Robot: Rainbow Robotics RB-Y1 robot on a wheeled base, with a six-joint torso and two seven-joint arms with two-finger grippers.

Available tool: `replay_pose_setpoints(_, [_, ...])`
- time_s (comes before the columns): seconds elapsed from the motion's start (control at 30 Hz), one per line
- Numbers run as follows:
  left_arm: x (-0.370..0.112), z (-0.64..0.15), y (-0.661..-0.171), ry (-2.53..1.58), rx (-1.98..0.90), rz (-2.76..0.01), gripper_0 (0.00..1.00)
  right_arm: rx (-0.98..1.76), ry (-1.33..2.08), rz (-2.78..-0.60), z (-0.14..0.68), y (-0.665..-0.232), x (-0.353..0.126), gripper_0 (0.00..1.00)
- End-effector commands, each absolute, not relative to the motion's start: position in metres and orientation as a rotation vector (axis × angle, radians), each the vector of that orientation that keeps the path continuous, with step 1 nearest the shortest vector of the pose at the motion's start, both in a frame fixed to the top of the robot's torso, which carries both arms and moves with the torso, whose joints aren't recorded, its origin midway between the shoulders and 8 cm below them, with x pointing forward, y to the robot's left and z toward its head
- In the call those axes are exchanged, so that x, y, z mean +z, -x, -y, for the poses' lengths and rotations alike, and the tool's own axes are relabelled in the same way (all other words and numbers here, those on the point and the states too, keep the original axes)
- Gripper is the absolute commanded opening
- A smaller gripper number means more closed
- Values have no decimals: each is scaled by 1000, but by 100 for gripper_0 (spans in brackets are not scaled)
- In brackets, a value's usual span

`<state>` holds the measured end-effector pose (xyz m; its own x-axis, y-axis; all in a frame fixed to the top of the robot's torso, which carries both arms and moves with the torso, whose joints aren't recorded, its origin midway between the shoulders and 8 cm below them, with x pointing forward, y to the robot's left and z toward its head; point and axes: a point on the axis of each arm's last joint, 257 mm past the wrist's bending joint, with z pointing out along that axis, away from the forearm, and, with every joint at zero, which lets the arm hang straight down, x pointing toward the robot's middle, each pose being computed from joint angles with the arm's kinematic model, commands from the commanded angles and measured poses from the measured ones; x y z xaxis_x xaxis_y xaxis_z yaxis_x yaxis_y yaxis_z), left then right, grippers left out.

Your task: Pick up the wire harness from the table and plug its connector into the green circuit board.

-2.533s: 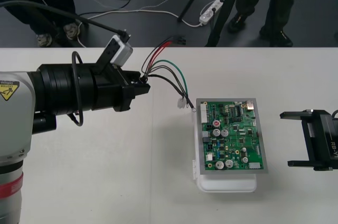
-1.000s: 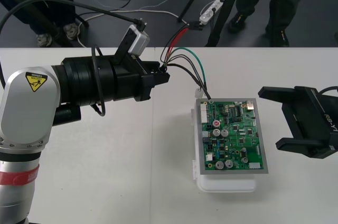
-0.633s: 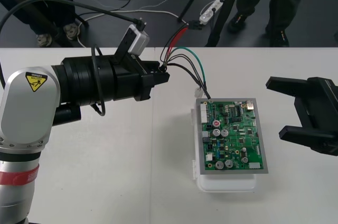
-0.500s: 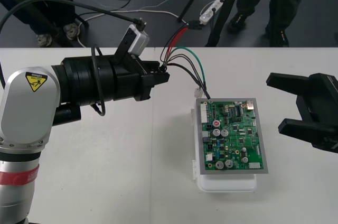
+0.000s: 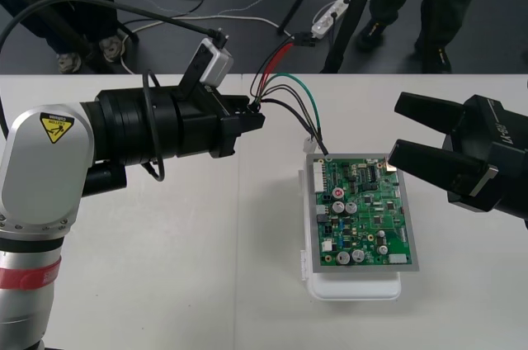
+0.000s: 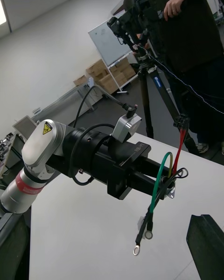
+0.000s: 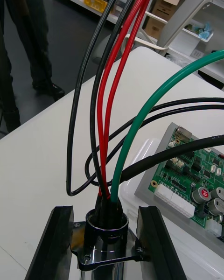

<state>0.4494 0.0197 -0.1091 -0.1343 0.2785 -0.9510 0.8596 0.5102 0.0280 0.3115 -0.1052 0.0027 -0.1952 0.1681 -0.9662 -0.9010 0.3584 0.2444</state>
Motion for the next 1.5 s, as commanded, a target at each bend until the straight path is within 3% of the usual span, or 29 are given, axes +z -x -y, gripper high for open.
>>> replay_pose_setpoints(0.03, [-89, -16, -454, -983, -644, -1612, 0, 1156, 667, -1420, 93, -305, 24, 100])
replay_pose_setpoints(0.3, [-91, -16, -453, -979, -653, -1614, 0, 1170, 560, -1431, 88, -313, 42, 100])
replay_pose_setpoints(1.5, [-95, -18, -453, -973, -655, -1624, 0, 1163, 424, -1471, 52, -367, 38, 100])
